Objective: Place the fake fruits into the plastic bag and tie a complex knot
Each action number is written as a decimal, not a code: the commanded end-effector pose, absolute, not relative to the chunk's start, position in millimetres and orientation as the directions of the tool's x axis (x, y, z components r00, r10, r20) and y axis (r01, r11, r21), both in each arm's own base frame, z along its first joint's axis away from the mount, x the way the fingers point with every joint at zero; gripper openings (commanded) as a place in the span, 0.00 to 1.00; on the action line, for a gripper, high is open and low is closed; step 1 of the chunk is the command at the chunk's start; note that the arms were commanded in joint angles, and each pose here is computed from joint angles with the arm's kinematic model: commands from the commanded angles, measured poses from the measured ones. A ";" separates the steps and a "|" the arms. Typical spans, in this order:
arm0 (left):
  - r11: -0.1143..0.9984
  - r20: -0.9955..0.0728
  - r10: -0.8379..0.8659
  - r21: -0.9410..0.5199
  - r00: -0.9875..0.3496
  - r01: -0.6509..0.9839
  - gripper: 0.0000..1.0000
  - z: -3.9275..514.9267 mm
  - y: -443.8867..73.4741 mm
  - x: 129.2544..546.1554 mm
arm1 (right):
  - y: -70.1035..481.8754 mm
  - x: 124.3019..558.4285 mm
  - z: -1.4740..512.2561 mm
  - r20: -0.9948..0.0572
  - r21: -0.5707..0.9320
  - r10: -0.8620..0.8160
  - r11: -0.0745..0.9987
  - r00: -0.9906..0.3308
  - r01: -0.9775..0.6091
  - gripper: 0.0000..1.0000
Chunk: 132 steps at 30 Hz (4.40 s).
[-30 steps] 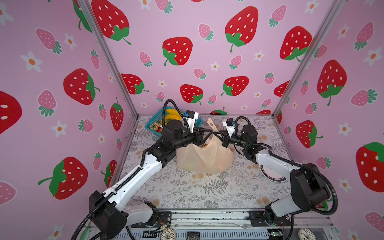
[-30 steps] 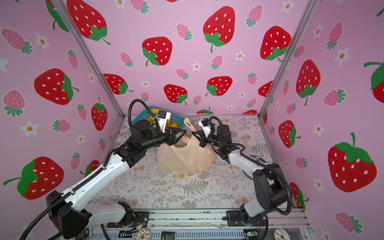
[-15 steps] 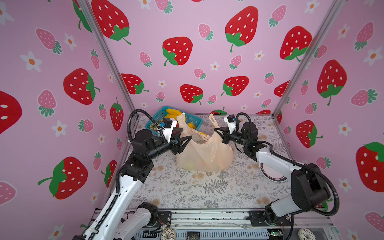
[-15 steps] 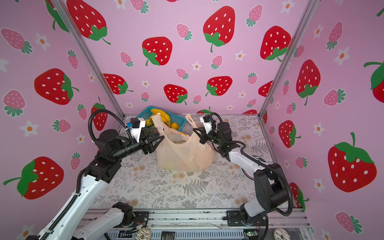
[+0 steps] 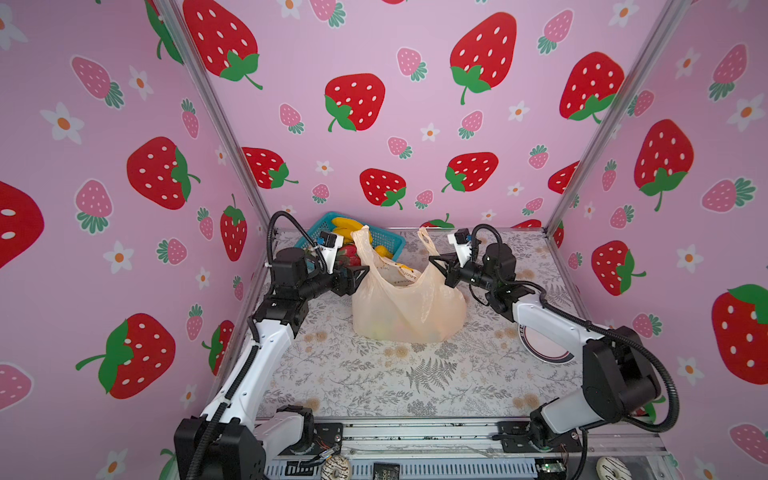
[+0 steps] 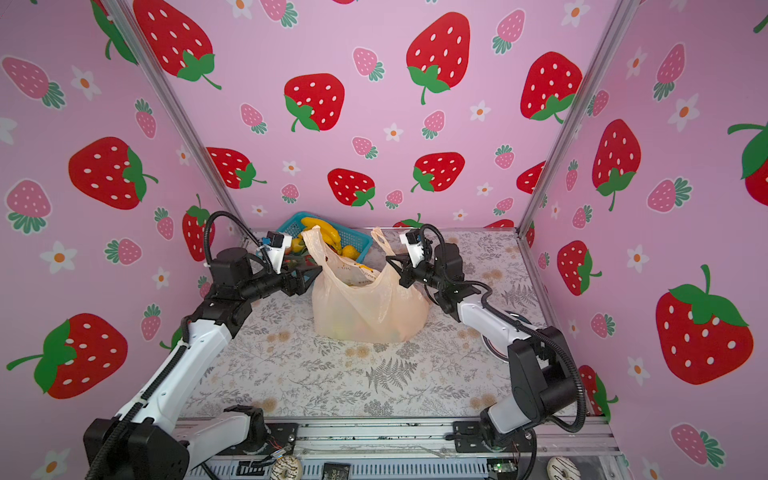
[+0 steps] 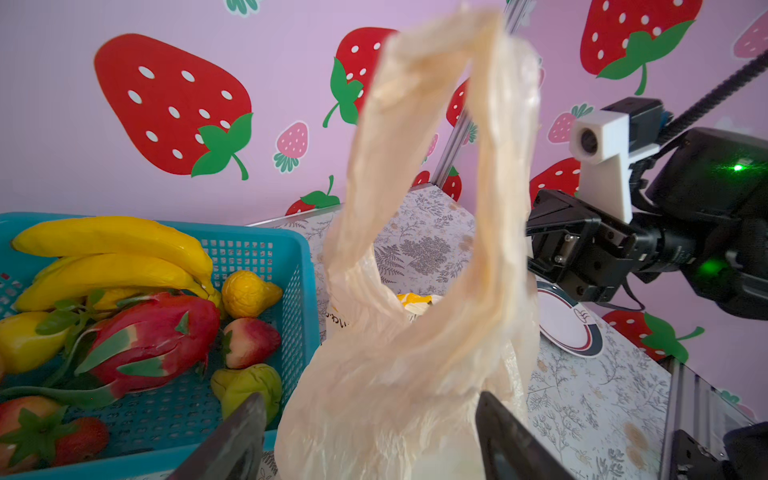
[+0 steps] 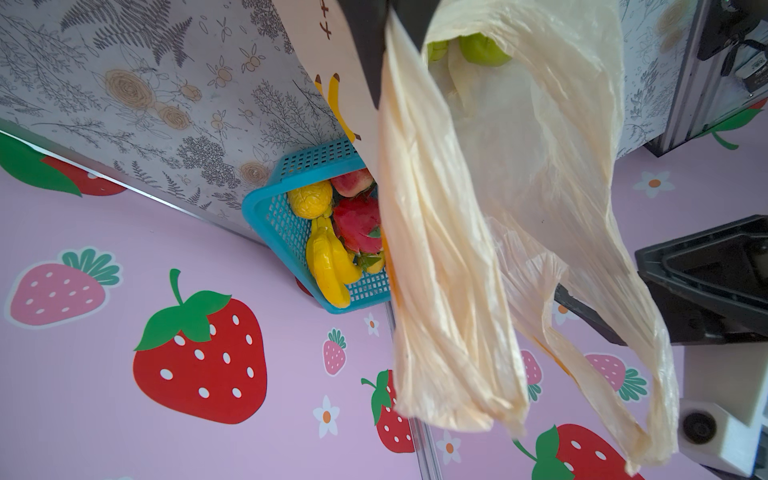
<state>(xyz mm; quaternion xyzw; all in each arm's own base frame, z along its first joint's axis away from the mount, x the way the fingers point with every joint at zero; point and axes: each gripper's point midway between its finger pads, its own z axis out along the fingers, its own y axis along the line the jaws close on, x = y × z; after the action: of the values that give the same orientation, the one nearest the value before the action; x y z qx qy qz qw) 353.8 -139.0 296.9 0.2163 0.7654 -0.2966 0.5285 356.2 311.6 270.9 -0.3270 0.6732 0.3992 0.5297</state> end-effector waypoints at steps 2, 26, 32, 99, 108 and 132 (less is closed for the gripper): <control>0.670 -0.973 0.034 -0.148 -0.230 0.727 0.81 327.2 -149.0 361.4 | 311.8 362.8 280.2 -0.978 0.180 -0.007 0.472 -0.207 -0.863 0.00; 0.474 -0.975 0.024 -0.184 -0.222 0.861 0.20 327.8 -191.9 378.5 | 315.0 365.4 279.5 -0.973 0.208 0.005 0.465 -0.233 -0.860 0.00; 0.350 -0.968 0.121 -0.164 -0.218 0.922 0.00 316.6 -216.2 354.2 | 311.4 365.7 286.3 -0.972 0.215 0.014 0.467 -0.236 -0.858 0.00; 0.240 -0.821 0.562 0.047 -0.099 0.970 0.00 277.0 -286.3 351.4 | 335.2 303.9 285.7 -0.999 0.022 -0.026 0.070 -0.024 -0.997 0.42; 0.242 -0.817 0.567 0.050 -0.099 0.969 0.00 274.9 -285.9 352.3 | 338.2 306.5 285.8 -0.999 0.027 -0.024 0.082 -0.030 -0.996 0.34; 0.225 -0.793 0.601 0.048 -0.100 0.973 0.00 258.4 -290.0 354.6 | 339.9 313.9 280.4 -0.998 0.058 -0.020 0.109 -0.060 -0.992 0.25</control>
<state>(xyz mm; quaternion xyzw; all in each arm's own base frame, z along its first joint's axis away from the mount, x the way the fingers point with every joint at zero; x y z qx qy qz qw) 355.4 -287.7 249.6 0.5540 0.7061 -0.2622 0.3547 313.0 336.2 276.4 -0.4559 0.5585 0.4839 0.4961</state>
